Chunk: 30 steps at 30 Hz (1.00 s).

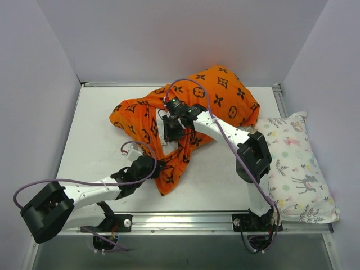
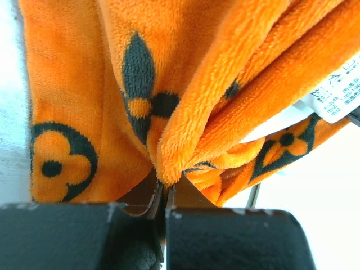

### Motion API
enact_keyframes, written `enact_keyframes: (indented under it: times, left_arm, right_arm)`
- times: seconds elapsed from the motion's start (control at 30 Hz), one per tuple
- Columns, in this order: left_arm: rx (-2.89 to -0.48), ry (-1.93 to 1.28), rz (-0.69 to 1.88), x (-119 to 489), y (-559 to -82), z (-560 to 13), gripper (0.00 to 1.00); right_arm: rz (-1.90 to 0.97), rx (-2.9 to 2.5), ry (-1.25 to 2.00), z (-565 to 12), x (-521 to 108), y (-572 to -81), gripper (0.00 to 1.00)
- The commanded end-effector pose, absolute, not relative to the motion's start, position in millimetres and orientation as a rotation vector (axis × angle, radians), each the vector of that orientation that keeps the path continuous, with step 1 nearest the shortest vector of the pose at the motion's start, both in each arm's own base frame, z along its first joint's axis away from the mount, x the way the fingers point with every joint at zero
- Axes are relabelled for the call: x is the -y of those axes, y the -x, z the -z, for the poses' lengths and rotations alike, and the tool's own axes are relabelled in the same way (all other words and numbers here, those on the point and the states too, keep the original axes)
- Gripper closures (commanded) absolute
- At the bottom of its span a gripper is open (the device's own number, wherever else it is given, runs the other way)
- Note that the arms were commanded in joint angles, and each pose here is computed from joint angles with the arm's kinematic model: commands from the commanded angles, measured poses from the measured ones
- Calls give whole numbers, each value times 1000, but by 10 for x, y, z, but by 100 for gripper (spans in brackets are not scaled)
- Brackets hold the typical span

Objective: Remove the pillowcase from the pillow

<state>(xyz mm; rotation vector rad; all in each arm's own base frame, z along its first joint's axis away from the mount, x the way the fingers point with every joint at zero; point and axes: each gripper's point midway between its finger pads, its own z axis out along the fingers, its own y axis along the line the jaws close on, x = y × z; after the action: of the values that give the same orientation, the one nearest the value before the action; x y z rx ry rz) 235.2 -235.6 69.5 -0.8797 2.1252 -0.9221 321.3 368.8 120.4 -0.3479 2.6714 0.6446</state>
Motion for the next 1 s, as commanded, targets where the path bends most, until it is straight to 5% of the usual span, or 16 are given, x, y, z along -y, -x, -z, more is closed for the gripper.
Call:
enact_keyframes:
  times: [0.0, 0.7, 0.97]
  left_arm:
    - [-2479, 812, 613, 1993, -1670, 153, 100]
    - [-2483, 853, 507, 1809, -1610, 290, 97]
    - [-2298, 880, 654, 1857, -2170, -139, 98]
  right_arm:
    - [-692, -2274, 132, -2261, -3637, -4152, 100]
    - [-859, -2095, 86, -3334, -3161, -3955, 100]
    - [-930, -2139, 206, -2946, -3160, -3124, 100]
